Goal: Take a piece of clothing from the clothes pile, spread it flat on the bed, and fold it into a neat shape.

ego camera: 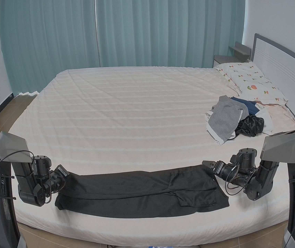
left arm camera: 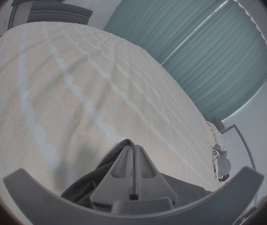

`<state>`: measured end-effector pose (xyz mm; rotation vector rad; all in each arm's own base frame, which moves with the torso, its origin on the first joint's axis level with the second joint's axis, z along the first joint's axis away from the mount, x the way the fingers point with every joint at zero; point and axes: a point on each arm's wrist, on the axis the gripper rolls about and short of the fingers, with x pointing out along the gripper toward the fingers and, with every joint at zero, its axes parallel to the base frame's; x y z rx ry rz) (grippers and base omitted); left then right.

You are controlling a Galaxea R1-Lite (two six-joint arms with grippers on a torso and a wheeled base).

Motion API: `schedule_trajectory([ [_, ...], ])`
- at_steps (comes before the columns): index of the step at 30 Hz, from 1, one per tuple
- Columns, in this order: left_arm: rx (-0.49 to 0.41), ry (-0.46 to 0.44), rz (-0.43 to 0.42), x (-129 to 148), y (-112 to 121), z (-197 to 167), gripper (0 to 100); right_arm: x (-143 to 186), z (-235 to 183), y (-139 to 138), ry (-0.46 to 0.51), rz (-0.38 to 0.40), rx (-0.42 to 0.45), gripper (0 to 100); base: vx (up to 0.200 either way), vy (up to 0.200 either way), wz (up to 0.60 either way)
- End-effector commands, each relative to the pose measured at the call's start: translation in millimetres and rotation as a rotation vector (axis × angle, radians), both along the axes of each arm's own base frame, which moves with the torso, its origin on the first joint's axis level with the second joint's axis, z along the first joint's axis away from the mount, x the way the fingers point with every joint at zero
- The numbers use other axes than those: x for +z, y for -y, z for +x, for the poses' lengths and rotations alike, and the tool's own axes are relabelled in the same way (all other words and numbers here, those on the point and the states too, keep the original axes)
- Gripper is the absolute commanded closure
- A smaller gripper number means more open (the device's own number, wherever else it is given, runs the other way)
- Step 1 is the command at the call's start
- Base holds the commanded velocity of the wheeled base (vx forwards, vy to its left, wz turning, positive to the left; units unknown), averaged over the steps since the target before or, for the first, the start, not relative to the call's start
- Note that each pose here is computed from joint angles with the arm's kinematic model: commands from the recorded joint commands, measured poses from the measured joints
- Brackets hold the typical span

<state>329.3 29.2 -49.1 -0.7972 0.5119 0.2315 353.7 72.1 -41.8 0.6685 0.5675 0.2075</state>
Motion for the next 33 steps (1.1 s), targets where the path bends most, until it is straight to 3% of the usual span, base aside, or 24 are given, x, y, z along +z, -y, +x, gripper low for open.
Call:
schedule_trajectory([
  [1,0.002,0.002,0.0,-0.4,-0.2,0.7,100,-4.8,2.7,-3.9,-0.002,0.001,0.009,0,0.0,0.0,0.0],
  [3,0.002,-0.001,-0.001,-1.0,-0.2,0.5,100,-6.2,2.5,-6.1,-0.003,0.001,0.015,0,0.0,0.0,0.0],
  [4,0.002,-0.001,-0.001,-1.0,-0.2,0.5,100,-6.7,3.4,-6.2,-0.002,0.001,0.014,100,0.0,0.0,0.0],
  [33,0.049,0.014,0.014,-1.8,-9.1,5.5,100,-3.8,6.7,9.5,0.007,0.0,-0.045,100,0.0,0.0,0.0],
])
